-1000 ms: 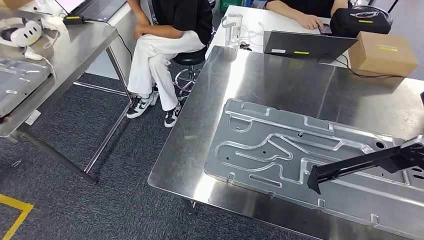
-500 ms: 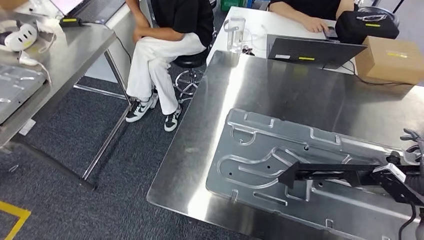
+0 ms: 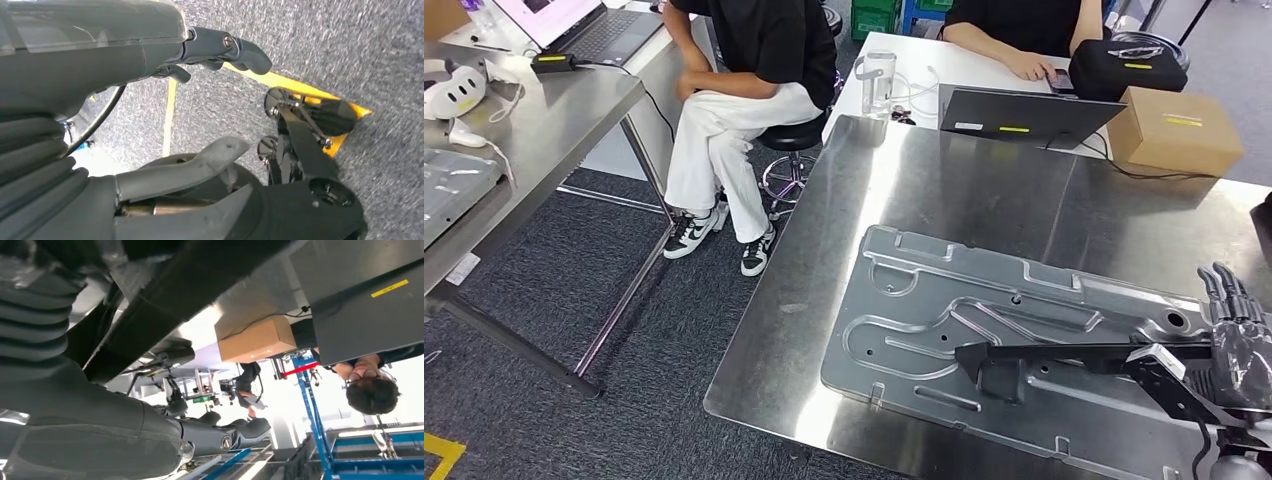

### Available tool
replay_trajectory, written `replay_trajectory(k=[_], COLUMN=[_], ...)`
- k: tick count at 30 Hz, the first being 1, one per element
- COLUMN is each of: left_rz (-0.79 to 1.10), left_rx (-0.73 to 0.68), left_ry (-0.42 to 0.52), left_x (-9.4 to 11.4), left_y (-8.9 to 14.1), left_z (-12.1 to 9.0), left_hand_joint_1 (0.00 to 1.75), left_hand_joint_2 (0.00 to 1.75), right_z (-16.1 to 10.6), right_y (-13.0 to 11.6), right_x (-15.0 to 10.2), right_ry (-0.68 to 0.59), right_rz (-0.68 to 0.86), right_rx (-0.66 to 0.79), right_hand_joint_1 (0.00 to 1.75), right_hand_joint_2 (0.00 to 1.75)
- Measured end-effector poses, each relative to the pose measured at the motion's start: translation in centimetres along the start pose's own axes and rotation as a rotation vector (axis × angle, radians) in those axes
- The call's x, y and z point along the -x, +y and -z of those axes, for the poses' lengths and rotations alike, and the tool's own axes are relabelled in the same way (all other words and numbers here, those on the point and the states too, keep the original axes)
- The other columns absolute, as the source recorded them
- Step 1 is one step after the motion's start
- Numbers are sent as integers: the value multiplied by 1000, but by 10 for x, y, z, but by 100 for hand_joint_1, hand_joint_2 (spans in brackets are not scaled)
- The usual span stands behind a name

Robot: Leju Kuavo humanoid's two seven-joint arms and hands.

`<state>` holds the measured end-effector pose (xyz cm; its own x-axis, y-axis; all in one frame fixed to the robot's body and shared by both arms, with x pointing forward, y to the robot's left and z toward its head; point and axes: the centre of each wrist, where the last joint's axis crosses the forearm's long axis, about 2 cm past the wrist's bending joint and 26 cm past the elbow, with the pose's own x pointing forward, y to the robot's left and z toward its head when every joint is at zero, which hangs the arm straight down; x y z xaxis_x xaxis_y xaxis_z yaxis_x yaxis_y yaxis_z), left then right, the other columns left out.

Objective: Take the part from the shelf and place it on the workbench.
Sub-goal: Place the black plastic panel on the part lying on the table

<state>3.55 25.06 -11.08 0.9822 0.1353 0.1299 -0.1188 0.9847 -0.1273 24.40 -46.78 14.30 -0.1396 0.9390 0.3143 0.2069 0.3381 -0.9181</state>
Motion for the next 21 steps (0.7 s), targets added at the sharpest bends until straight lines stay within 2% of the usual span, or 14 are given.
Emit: replay_trajectory(k=[7,15,18,21], left_rz=[1,14,17,17], left_rx=[2,7,7,7], left_ry=[-1,-4,-4,-5], left_x=[-1,-5,-5,-5], left_y=[0,-1,-1,-1], left_z=[0,0,0,0], left_hand_joint_1=[0,0,0,0], left_hand_joint_2=[0,0,0,0], right_z=[-6,5,16,31], right_y=[3,-10,-23,-46], right_x=[0,12,19,30], right_ry=[17,47,56,58], right_rz=[-18,-87,-120,-144], right_rx=[-25,-25,-4,11], right_hand_joint_1=[0,0,0,0], right_hand_joint_2=[0,0,0,0])
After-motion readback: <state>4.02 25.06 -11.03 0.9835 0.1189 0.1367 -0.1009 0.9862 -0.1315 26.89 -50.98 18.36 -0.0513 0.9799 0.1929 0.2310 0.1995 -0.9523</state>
